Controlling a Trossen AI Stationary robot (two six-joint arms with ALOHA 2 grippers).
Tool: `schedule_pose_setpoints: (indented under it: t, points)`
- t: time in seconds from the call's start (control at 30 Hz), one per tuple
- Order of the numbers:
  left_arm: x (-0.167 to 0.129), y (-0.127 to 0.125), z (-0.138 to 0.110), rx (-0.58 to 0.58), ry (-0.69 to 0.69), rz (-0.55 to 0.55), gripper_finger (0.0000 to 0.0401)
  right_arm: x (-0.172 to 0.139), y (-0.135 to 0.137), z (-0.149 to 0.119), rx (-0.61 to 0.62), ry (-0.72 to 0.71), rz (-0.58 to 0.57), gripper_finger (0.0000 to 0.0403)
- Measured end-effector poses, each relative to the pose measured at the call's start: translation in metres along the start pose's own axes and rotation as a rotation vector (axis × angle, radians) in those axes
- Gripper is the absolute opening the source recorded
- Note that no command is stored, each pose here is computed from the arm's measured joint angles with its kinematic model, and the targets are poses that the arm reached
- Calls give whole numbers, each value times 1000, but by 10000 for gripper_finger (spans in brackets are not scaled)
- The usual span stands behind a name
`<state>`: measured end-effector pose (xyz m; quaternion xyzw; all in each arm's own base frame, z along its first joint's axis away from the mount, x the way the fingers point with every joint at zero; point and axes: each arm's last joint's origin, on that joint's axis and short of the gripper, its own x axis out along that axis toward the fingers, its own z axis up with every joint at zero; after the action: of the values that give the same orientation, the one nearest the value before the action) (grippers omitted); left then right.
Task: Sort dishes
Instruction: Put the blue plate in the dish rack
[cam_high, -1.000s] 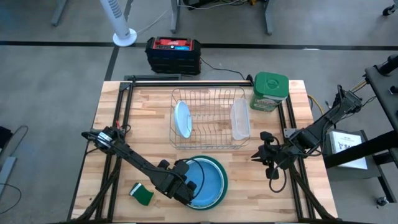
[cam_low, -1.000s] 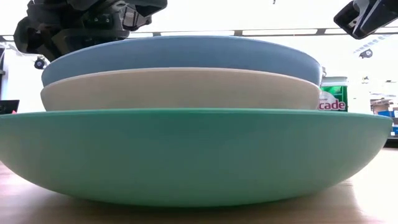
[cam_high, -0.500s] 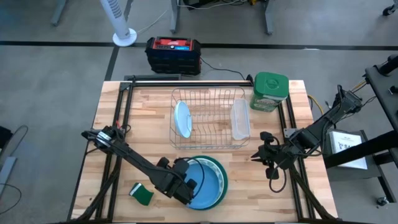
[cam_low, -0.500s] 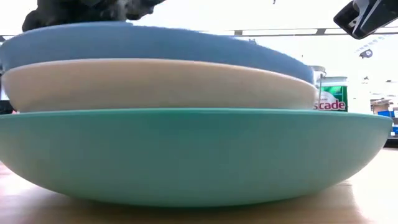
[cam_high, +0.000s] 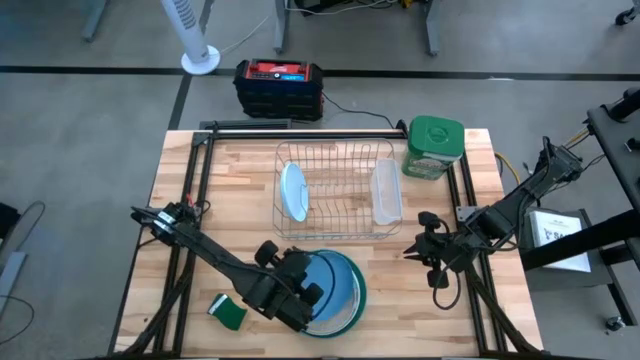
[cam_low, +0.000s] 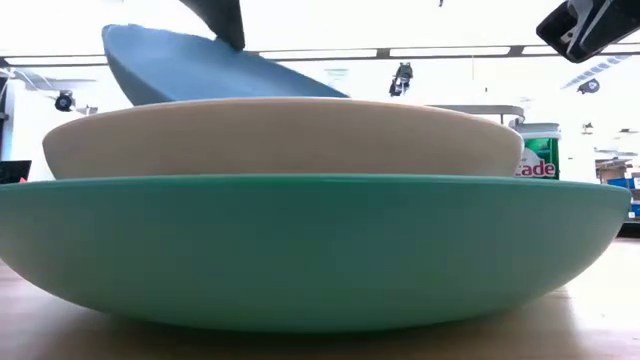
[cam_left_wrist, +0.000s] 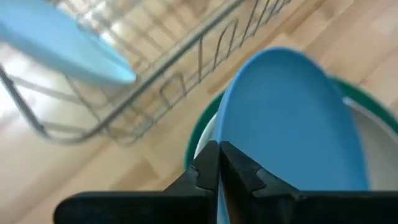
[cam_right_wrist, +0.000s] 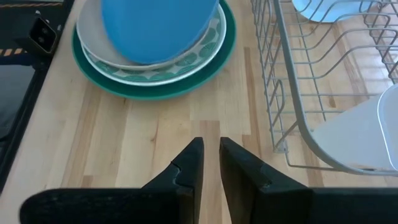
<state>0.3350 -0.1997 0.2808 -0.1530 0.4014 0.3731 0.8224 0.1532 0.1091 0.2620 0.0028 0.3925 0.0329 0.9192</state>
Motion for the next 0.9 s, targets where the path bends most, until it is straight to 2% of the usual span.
schedule_pose_setpoints:
  t: [0.27, 0.53, 0.67, 0.9]
  points:
    - [-25, -4, 15, 82, -145, -47, 0, -16, 4, 21, -31, -77, 39, 36]
    - [-44, -7, 23, 119, -223, -89, 0, -33, 11, 50, -84, -265, 107, 85]
    - [-39, -7, 14, 119, -153, -97, 0, -33, 12, 51, -97, -260, 104, 114]
    - [-10, -7, -15, 26, 66, -65, 0, -20, 15, 48, -112, -212, 86, 144]
